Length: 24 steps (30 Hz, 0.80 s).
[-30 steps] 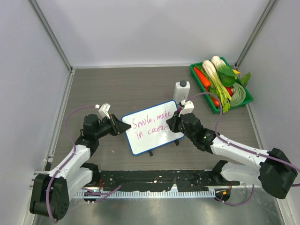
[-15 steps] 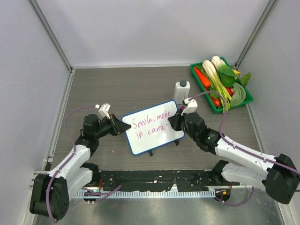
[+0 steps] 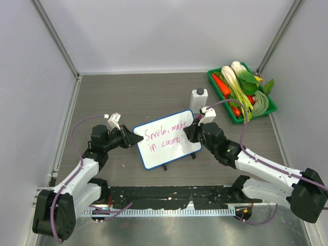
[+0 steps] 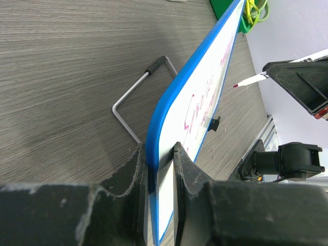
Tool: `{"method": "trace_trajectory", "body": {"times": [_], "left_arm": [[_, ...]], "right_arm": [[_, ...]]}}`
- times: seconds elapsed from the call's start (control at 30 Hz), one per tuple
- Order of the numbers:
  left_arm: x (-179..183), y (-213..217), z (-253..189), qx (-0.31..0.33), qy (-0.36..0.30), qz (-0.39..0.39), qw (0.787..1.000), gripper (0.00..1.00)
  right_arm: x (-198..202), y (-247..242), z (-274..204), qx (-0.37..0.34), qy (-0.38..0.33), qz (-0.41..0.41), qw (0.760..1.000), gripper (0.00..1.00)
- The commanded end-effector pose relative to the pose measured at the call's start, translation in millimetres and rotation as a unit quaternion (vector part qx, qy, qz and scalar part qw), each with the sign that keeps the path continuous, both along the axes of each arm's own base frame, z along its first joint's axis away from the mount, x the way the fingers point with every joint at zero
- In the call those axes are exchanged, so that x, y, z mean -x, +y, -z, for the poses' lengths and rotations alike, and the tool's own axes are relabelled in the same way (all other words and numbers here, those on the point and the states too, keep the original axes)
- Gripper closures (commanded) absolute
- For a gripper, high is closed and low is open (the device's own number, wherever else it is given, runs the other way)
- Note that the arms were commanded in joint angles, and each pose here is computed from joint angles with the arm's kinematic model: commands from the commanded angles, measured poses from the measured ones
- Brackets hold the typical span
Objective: Write a sentence on the whiteboard
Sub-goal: Write with the whiteboard marker on the whiteboard.
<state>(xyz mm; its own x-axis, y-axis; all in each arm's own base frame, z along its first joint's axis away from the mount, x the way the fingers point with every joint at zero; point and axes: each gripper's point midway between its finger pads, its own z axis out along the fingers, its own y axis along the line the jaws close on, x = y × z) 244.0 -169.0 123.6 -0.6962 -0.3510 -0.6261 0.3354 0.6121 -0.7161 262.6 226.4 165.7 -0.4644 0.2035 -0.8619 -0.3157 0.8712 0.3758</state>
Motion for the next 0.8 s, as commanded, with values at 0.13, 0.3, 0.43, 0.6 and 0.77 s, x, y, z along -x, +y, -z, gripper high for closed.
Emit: {"method": "trace_trajectory", "body": {"times": [0.13,0.3,0.43,0.6,0.77], "left_arm": [[-17.8,28.7,27.8,-0.080,-0.006,-0.064,0.995,1.00],[-17.4,28.4,27.6,-0.078,-0.005,-0.064,0.995,1.00],[-17.5,29.1,27.5,-0.079,-0.006,-0.065,0.995,1.00],[-17.3,28.7,27.5,-0.079,-0.006,-0.064,0.995,1.00],[-17.7,28.9,28.0,-0.079,-0.005,-0.064,0.995,1.00]], "right_arm": [[-8.0,1.1,-26.6,-0.023,-0.024,0.009,0.999,0.98],[-6.2,-3.3,-18.8,-0.017,-0.020,0.013,1.000,0.99],[-4.0,-5.7,-10.7,-0.017,-0.019,0.014,1.000,0.99],[-4.7,-5.6,-5.1,-0.014,-0.014,0.016,1.000,0.99],[-6.0,-5.6,4.9,-0.004,-0.011,0.016,1.000,0.99]]}}
